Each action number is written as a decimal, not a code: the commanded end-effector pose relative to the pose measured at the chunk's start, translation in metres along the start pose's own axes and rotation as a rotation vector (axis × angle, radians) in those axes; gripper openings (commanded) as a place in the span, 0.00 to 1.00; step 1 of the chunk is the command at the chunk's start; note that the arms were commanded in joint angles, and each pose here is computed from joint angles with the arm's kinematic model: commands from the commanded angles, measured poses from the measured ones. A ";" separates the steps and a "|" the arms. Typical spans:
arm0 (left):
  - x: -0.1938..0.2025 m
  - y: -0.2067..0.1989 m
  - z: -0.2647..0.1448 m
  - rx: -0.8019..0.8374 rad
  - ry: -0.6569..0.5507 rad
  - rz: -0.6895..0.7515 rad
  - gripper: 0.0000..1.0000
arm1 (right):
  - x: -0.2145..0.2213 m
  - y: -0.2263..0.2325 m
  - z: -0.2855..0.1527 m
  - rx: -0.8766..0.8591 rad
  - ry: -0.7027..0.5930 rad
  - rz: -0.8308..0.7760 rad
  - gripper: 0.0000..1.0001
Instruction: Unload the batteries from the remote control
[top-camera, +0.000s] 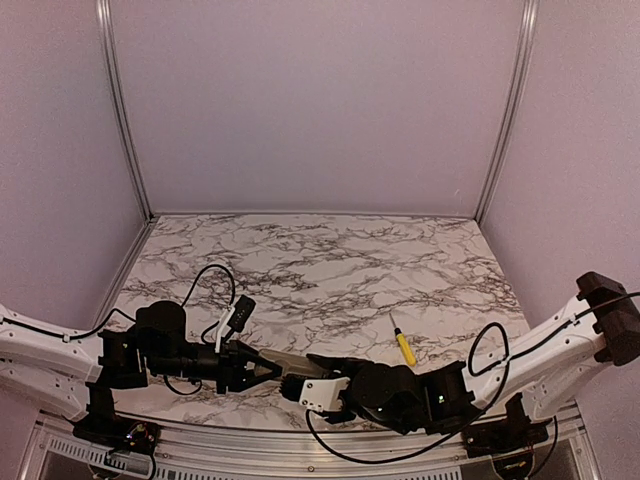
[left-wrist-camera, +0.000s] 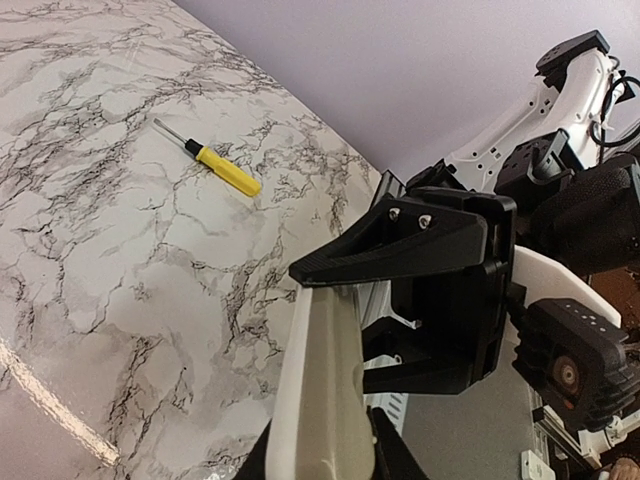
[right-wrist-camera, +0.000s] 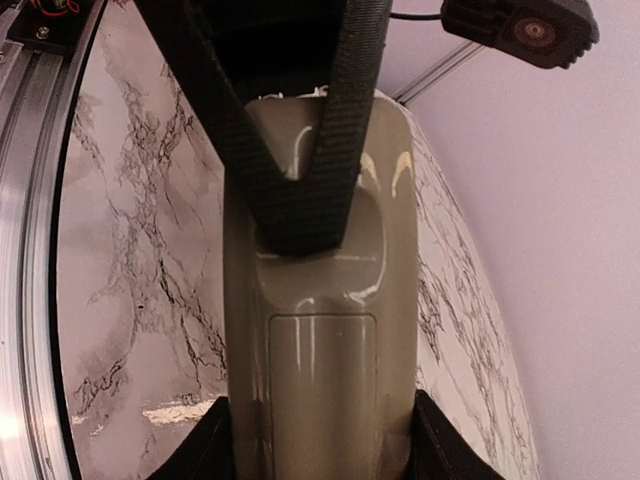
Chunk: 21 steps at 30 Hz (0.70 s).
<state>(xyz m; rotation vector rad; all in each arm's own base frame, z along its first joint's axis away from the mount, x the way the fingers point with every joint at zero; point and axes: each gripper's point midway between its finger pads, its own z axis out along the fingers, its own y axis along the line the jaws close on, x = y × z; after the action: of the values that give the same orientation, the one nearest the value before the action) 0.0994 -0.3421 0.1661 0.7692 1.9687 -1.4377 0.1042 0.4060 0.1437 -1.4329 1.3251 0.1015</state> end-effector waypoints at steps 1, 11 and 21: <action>-0.011 -0.011 0.000 0.034 -0.032 0.054 0.04 | -0.013 -0.004 0.008 0.032 0.019 0.092 0.38; -0.023 0.004 -0.007 -0.074 -0.094 0.071 0.00 | -0.010 -0.022 -0.003 0.046 0.119 0.326 0.99; -0.044 0.026 -0.006 -0.235 -0.151 0.092 0.00 | -0.006 -0.062 -0.041 0.030 0.046 0.883 0.99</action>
<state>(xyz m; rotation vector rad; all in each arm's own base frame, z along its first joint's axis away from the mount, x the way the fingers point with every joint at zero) 0.1300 -0.3319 0.1674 0.6688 1.9574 -1.2289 0.1191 0.3800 0.1910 -0.9655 1.7704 0.3918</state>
